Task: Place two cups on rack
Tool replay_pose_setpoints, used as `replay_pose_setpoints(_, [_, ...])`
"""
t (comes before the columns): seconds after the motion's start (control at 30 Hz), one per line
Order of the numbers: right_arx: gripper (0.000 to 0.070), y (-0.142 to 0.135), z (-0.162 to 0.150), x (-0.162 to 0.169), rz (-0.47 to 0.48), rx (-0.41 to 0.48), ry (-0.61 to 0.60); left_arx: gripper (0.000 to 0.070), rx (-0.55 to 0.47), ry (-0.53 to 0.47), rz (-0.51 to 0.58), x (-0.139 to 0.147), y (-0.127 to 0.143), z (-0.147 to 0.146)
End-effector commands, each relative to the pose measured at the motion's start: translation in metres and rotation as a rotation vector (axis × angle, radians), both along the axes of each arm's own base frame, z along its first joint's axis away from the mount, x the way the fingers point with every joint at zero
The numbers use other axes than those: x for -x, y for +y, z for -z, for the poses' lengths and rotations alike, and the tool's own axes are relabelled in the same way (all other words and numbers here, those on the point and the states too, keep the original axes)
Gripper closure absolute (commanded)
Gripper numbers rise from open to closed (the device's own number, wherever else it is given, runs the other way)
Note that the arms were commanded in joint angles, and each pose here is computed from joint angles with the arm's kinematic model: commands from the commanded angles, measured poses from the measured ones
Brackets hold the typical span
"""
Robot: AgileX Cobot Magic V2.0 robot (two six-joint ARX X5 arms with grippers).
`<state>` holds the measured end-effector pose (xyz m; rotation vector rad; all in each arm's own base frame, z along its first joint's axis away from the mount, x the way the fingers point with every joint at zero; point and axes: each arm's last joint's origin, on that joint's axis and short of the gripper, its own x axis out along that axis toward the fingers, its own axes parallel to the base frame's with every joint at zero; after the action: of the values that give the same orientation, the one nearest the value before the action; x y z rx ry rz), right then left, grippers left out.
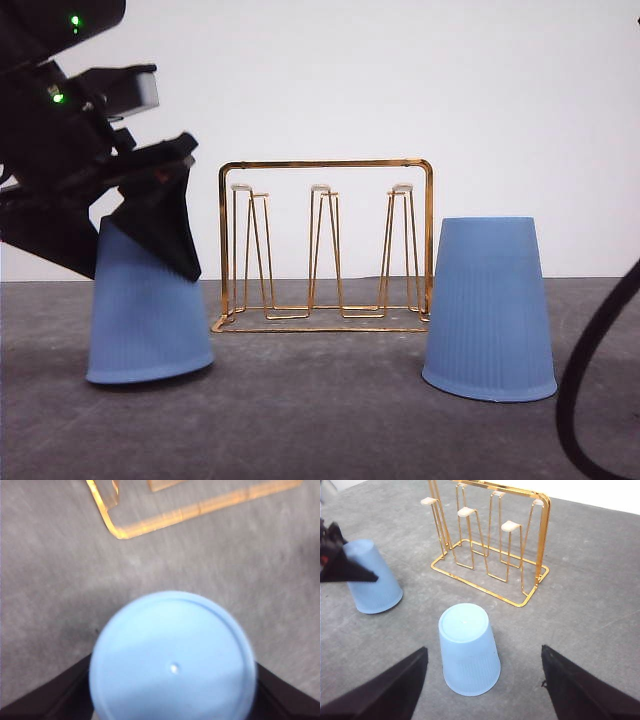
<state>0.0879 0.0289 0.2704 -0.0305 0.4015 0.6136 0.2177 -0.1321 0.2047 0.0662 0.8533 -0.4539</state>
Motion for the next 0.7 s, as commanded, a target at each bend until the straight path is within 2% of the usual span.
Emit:
replay_pose_setpoints(0.0, [0.0241,0.000,-0.004,0.000,-0.004,0.004,-0.025,0.0323,0.009,0.015,0.008,0.000,-0.003,-0.001])
replay_pose_setpoints(0.17, [0.0241,0.000,-0.004,0.000,-0.003,0.003,-0.023,0.0323,0.014,0.033,-0.009,0.001,-0.002,-0.013])
replay_pose_setpoints(0.4, [0.0241,0.000,-0.004,0.000,-0.002,0.001,-0.022,0.0324,-0.025,0.057,-0.027,-0.004,-0.004,-0.060])
replay_pose_setpoints(0.5, [0.0241,0.000,-0.005,0.000,-0.002,0.000,-0.024,0.0324,-0.014,0.026,-0.033,-0.007,-0.006,-0.086])
replay_pose_setpoints(0.67, [0.0241,0.000,-0.006,-0.001,-0.002,-0.003,-0.042,0.0324,0.024,-0.086,-0.061,-0.015,-0.008,-0.128])
